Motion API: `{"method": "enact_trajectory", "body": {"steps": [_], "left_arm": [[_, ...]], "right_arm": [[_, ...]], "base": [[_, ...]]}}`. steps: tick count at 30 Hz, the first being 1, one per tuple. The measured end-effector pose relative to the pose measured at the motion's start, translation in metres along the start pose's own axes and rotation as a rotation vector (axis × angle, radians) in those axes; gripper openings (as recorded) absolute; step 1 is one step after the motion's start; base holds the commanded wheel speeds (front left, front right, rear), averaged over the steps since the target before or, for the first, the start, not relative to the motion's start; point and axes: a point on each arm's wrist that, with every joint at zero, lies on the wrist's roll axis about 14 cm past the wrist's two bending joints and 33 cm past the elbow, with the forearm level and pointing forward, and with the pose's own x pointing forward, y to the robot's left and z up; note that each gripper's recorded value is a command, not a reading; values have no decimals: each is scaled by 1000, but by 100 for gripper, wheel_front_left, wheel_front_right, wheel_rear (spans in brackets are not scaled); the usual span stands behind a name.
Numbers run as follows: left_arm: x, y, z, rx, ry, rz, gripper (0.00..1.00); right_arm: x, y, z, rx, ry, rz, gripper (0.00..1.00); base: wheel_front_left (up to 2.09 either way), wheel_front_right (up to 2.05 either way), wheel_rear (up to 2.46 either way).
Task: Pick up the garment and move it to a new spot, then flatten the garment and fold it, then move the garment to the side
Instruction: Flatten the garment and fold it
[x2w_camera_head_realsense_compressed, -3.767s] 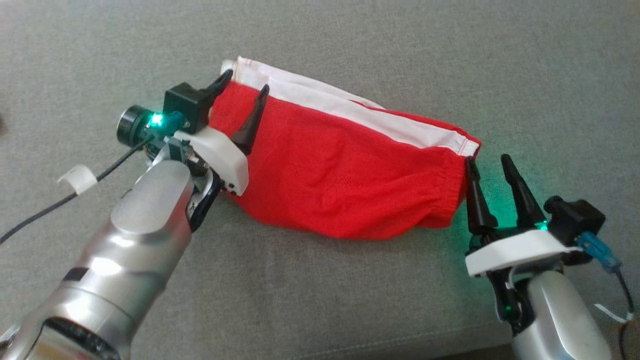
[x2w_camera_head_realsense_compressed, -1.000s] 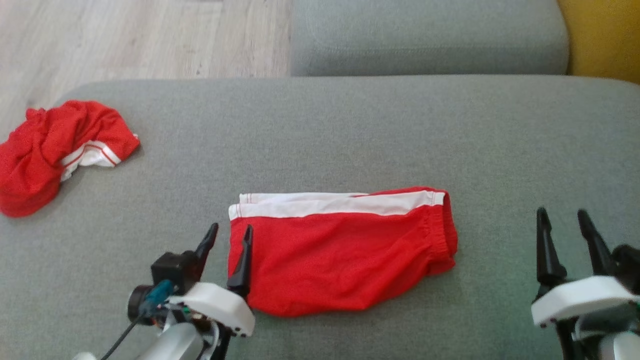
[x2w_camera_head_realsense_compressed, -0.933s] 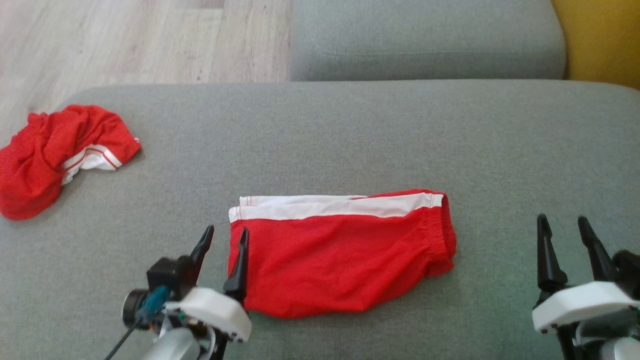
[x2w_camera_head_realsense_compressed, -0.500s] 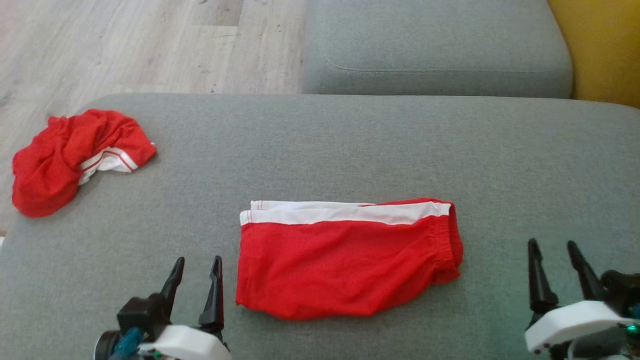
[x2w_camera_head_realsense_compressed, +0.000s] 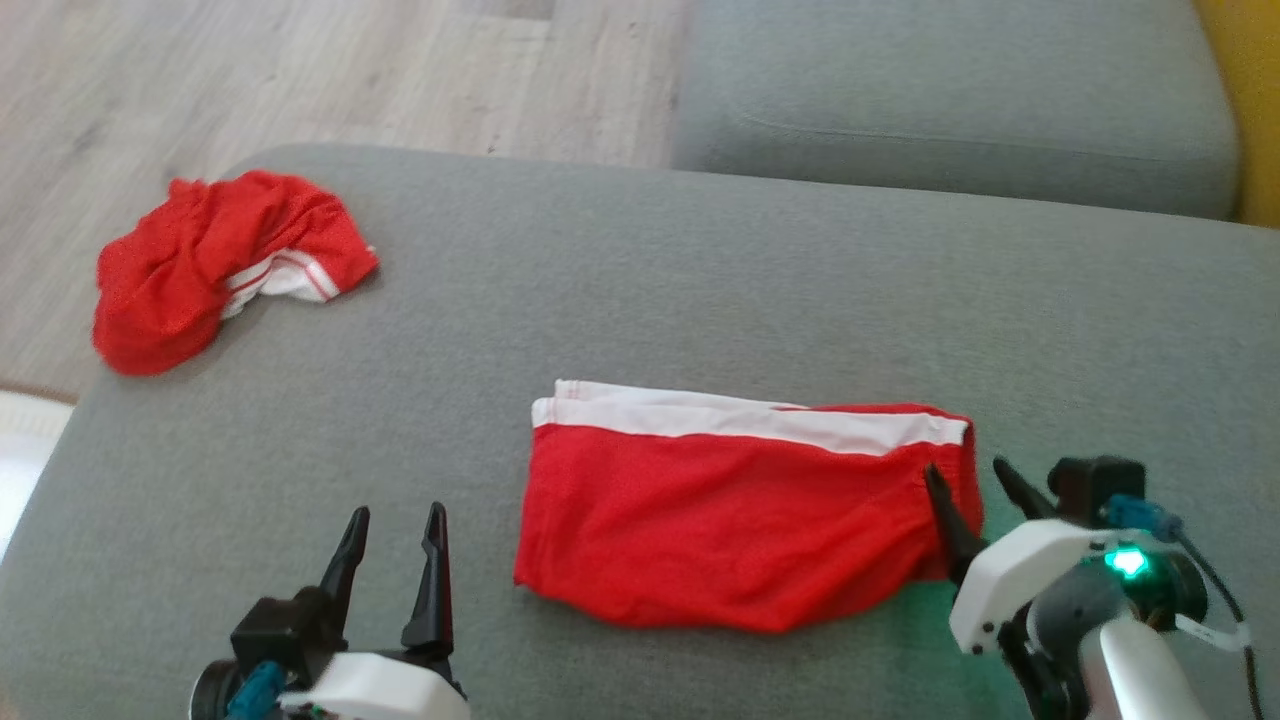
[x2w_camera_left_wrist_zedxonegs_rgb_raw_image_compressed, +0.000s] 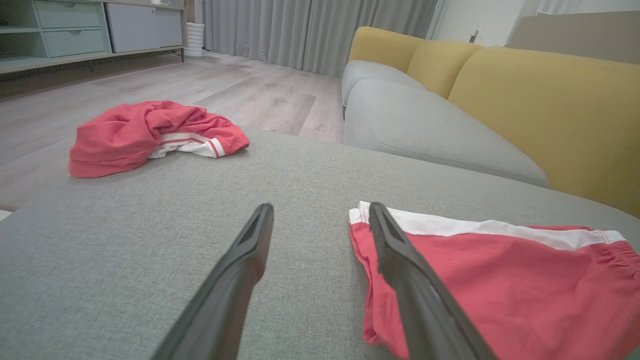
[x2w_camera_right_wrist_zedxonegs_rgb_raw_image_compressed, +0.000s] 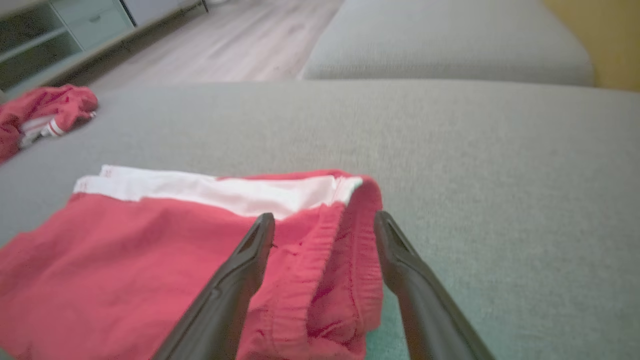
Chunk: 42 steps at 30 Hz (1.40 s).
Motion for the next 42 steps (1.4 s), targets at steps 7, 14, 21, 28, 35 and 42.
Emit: {"method": "enact_trajectory", "body": {"steps": [7,14,21,28,35,42], "left_arm": [[-4,10,-2,-8,9,44,100],[-5,15,-6,-12,20,69,100],[-3,12,-9,-19,25,66,100],[4,2,-10,-14,32,29,100],[12,-14,-9,-6,32,-23,100],[17,-24,-12,-5,44,-56,100]], "right_arm": [[10,-14,-45,-36,176,-40,100],[23,-10,-62,-6,263,-23,100],[32,-4,-66,57,320,-1,24],[30,-10,-61,106,320,-14,0],[12,-62,-41,136,283,-162,0],[-12,-113,-19,190,226,-290,0]], "base": [[0,0,0],[0,0,0],[0,0,0],[0,0,0],[0,0,0],[0,0,0]]}}
